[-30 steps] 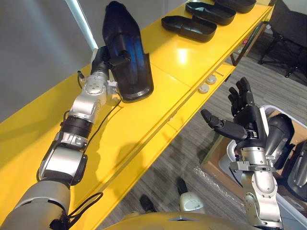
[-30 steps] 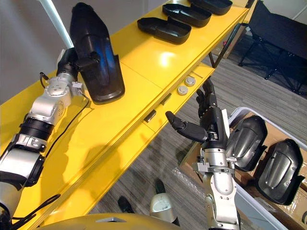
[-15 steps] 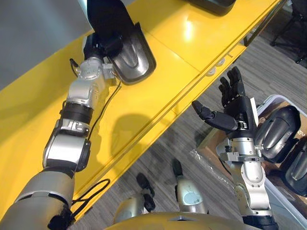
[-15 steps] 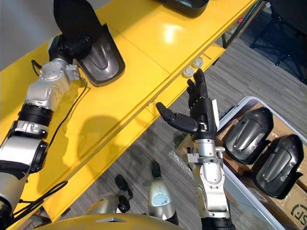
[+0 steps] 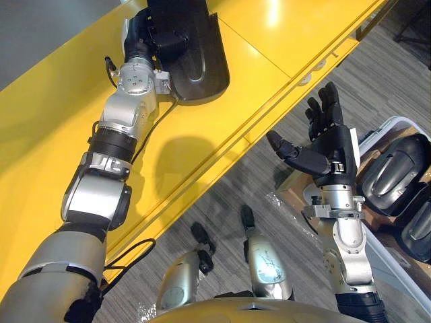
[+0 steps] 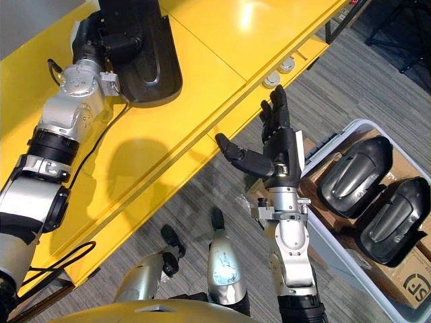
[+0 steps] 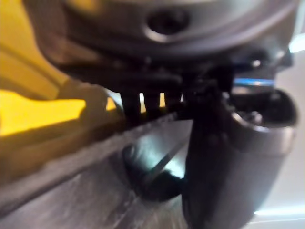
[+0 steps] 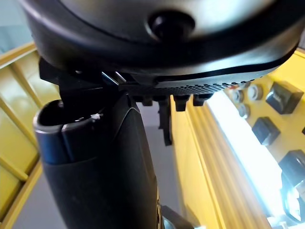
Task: Walk over and take three plastic housings, then place them on the shelf
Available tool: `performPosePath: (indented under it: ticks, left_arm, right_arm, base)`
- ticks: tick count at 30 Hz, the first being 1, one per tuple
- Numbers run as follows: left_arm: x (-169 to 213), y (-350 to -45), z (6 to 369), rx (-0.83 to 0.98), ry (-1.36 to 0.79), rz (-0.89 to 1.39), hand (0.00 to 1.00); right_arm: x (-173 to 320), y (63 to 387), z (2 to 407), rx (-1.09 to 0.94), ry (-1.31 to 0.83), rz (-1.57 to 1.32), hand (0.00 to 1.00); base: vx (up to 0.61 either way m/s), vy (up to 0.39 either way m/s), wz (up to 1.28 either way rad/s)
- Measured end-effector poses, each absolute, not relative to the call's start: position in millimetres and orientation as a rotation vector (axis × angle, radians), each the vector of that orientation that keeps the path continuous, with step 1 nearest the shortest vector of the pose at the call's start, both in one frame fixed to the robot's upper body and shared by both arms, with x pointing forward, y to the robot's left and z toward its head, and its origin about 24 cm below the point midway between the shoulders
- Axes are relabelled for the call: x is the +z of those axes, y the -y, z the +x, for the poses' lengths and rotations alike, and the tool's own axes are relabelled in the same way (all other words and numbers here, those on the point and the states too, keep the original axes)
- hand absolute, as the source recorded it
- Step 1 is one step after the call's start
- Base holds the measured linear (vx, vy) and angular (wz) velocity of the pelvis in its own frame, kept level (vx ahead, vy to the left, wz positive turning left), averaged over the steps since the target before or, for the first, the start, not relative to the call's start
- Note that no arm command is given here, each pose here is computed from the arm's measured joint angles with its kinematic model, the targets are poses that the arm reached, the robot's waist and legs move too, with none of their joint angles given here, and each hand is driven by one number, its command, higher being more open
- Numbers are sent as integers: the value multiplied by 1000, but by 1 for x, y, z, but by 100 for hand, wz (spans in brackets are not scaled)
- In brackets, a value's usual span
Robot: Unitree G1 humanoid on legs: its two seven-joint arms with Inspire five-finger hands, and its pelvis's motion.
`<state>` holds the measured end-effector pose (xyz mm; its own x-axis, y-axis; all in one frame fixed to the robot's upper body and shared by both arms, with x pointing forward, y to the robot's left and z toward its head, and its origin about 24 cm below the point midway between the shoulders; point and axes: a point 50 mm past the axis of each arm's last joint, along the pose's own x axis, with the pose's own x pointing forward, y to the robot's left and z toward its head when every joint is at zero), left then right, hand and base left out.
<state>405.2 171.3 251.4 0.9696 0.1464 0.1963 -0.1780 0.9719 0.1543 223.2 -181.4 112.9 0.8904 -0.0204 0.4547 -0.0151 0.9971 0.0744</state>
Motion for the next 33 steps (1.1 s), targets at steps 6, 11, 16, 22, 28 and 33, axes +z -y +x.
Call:
performPosePath:
  ticks: [6,11,16,22,28,33]
  left_arm:
    - [249,-171,405,189,189,224,100]
    - [247,-174,405,256,184,222,100]
    - [245,-176,406,304,185,254,100]
    - [244,-171,405,356,227,277,100]
    - [247,-164,402,392,248,270,100]
    - [252,-171,396,420,274,276,100]
  right_arm:
    - [112,181,223,-10,467,83,100]
    - [110,176,223,7,456,92,100]
    - [100,172,222,14,414,98,100]
    - [89,169,217,13,363,106,100]
    - [95,166,217,24,415,94,100]
    - [110,167,226,44,480,62,100]
  base:
    - [0,0,0]
    - [0,0,0]
    - [0,0,0]
    - [0,0,0]
    - [8,0,6]
    - [-3,-11,18]
